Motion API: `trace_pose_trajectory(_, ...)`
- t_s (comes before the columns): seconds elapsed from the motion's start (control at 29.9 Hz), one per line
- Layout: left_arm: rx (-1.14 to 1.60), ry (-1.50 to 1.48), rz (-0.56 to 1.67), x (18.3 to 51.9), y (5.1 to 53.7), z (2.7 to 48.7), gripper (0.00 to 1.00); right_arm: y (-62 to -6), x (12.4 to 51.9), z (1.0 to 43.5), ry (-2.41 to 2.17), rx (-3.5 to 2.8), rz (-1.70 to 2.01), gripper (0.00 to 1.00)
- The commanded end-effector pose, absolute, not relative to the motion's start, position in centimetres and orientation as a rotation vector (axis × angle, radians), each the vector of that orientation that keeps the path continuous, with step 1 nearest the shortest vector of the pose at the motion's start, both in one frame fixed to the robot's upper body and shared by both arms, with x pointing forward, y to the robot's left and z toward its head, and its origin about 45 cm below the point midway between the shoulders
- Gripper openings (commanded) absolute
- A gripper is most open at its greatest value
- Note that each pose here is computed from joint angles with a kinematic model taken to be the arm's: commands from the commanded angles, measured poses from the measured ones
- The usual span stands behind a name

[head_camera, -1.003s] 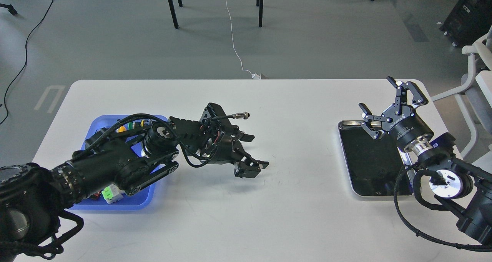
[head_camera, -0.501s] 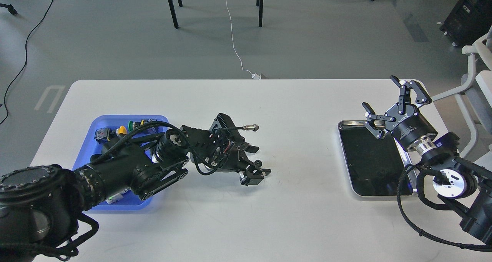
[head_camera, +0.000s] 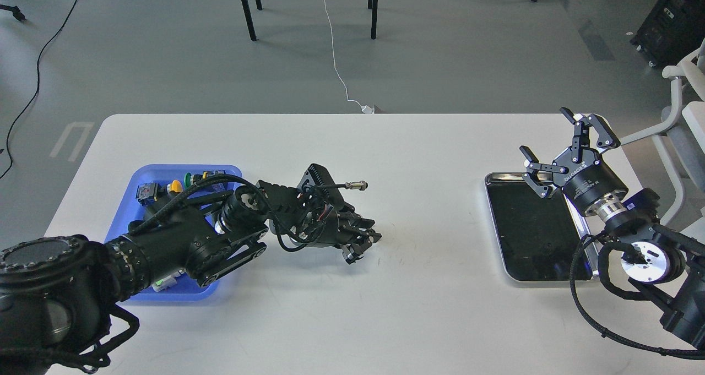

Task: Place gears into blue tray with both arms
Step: 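Carry the ring with the left gripper into the blue tray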

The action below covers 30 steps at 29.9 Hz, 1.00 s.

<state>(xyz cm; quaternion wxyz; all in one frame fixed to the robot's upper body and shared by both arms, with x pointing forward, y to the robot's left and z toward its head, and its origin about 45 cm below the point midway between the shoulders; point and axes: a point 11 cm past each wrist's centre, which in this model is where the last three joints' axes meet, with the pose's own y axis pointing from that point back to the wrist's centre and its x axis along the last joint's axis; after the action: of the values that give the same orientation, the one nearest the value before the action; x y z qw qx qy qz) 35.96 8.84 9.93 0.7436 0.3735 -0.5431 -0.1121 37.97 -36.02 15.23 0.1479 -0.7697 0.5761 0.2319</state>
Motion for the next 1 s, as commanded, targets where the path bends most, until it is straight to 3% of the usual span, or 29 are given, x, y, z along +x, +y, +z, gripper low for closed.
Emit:
trace_pose_trajectory(0.0,0.808,-1.213,-0.23,36.2,8.9,10.2,0.08,-36.0,38.0,15.2,1.657,-2.214,0.668,0.99)
trace_pose_trajectory(0.17,0.805,-1.229,-0.208,36.8,9.5,11.1,0.08,-36.0,38.0,15.2,1.656,-2.212,0.667,0.99)
trace_pose_trajectory(0.37,0.905,-1.336,-0.166,40.6,15.9,17.0,0.1,-35.9,38.0,15.3,1.651,-2.215,0.667,0.99)
trace_pose_trajectory(0.5,1.019,-1.33,-0.167,41.4,21.3,20.1,0.1,-35.8,38.1,15.4,1.648,-2.221,0.664,0.99)
trace_pose_trajectory(0.7,1.171,-1.258,-0.157,40.0,29.6,21.0,0.11,-35.3,38.3,15.5,1.635,-2.228,0.662,0.99)
trace_pose_trajectory(0.97,1.328,-1.067,-0.158,35.3,38.9,17.9,0.12,-35.3,38.3,15.4,1.637,-2.23,0.661,0.99)
